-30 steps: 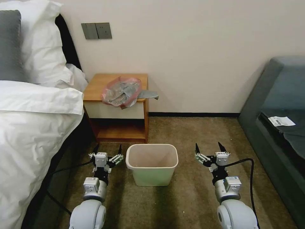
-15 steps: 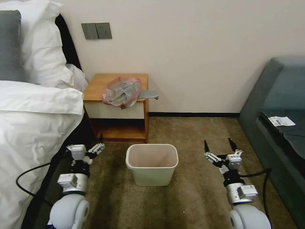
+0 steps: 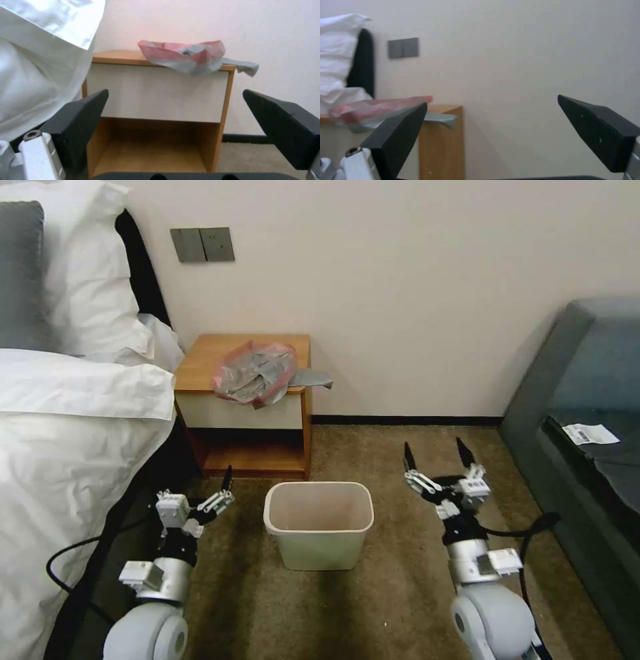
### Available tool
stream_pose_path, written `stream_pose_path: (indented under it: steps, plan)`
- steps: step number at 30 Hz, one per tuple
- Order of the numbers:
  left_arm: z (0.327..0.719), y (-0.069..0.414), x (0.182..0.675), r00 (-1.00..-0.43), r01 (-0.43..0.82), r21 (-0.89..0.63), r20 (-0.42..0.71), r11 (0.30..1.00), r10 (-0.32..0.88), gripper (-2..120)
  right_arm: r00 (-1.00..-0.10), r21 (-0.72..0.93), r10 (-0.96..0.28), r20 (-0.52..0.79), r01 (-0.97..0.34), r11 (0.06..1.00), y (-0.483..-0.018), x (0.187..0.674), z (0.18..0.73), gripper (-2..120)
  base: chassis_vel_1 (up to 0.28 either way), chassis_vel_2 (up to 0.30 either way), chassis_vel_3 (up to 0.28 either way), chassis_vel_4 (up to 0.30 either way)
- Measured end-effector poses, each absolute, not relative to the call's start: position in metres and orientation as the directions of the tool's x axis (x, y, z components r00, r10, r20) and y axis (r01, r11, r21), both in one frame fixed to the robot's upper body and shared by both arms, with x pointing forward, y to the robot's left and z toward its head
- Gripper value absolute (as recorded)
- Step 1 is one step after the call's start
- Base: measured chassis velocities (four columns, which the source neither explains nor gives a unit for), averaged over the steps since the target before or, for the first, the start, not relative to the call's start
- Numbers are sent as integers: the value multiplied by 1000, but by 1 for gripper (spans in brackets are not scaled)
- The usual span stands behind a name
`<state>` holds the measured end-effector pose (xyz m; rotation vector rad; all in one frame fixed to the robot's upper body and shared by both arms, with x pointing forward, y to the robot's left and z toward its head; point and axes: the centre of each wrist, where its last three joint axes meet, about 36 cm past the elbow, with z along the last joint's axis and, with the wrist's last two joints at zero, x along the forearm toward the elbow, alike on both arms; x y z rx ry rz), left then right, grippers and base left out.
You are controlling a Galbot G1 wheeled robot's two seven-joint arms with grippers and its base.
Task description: Pick up the garbage bag from the table and place it over the trash can.
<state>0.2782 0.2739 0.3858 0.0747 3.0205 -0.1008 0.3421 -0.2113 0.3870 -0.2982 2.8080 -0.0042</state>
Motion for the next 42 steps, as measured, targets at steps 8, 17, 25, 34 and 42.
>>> stream_pose_path:
  steps: [8, 17, 25, 34, 42]
  plan:
    - [389, 275, 281, -991, 29, -50, -129, 998, 22, 100, -913, -109, -258, -315, -235, 966, -186, 407, 367, 100, 0, 0, 0, 0]
    - [385, 277, 299, -992, 10, -58, -124, 998, 3, 100, -920, -530, -307, -243, -140, 836, -164, 487, 347, 100, 0, 0, 0, 0]
    - [380, 276, 312, -992, 9, -65, -129, 998, 0, 99, -890, -780, -369, -269, -23, 626, -136, 566, 352, 100, 0, 0, 0, 0]
    - [373, 275, 312, -991, 2, -70, -131, 998, -7, 98, -900, -842, -400, -173, -76, 534, -123, 617, 336, 100, 0, 0, 0, 0]
    - [369, 269, 309, -991, -5, -70, -135, 998, -14, 98, -892, -887, -416, -178, -38, 459, -117, 658, 357, 100, 0, 0, 0, 0]
